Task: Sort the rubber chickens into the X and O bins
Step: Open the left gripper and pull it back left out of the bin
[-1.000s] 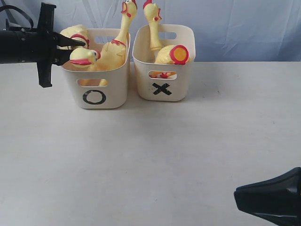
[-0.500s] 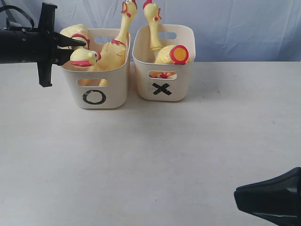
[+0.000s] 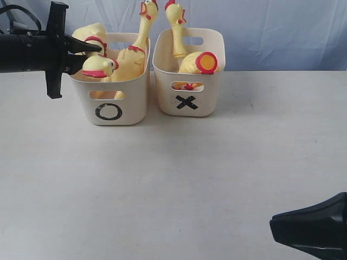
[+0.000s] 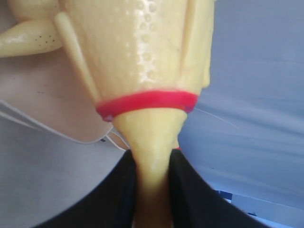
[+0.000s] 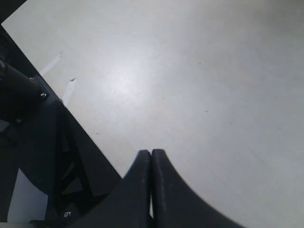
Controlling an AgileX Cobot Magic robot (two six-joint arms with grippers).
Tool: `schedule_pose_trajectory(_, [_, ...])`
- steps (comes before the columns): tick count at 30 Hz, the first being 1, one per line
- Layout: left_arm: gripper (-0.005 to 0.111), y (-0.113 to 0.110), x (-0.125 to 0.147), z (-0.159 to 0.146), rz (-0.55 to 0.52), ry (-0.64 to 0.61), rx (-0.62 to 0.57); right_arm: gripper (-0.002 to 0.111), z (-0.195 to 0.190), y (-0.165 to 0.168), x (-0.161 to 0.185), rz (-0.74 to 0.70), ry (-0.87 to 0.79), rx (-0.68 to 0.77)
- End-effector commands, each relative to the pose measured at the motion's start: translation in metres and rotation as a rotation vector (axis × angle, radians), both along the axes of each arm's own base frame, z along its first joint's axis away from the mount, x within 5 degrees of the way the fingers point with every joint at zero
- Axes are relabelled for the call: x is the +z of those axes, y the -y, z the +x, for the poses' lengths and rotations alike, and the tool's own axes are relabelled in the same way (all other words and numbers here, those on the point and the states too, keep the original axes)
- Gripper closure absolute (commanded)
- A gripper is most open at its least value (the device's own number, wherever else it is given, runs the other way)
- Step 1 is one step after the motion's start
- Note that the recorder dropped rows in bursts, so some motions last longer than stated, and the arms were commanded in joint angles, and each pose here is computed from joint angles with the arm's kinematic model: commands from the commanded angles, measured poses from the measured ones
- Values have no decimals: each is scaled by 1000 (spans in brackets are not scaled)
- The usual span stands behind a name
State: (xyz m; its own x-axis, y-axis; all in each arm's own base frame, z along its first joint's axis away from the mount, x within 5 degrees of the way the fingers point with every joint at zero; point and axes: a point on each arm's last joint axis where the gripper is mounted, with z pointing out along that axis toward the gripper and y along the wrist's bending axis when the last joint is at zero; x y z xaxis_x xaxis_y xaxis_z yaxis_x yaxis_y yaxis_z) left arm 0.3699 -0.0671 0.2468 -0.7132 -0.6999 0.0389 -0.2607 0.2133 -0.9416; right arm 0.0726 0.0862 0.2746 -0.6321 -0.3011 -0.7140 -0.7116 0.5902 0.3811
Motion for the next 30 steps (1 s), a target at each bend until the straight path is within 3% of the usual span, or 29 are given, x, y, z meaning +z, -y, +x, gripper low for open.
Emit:
schedule_pose_trajectory(1, [69,2,2,2,-7,15,2,109,-1,0,0,5,11,-1])
schedule_pose_trajectory(5, [51,2,2,2,-11,15,5,109,-1,0,0,5,11,-1])
schedule_pose_trajectory(9, [45,2,2,2,-5,14,9,109,-1,0,0,5,10,0])
schedule_pose_trajectory(26, [46,2,7,0,21,65,-14,109,-1,0,0,5,10,0])
schedule_pose_trajectory(30, [56,3,16,-3,35,108,-28,109,-1,0,0,5,10,0])
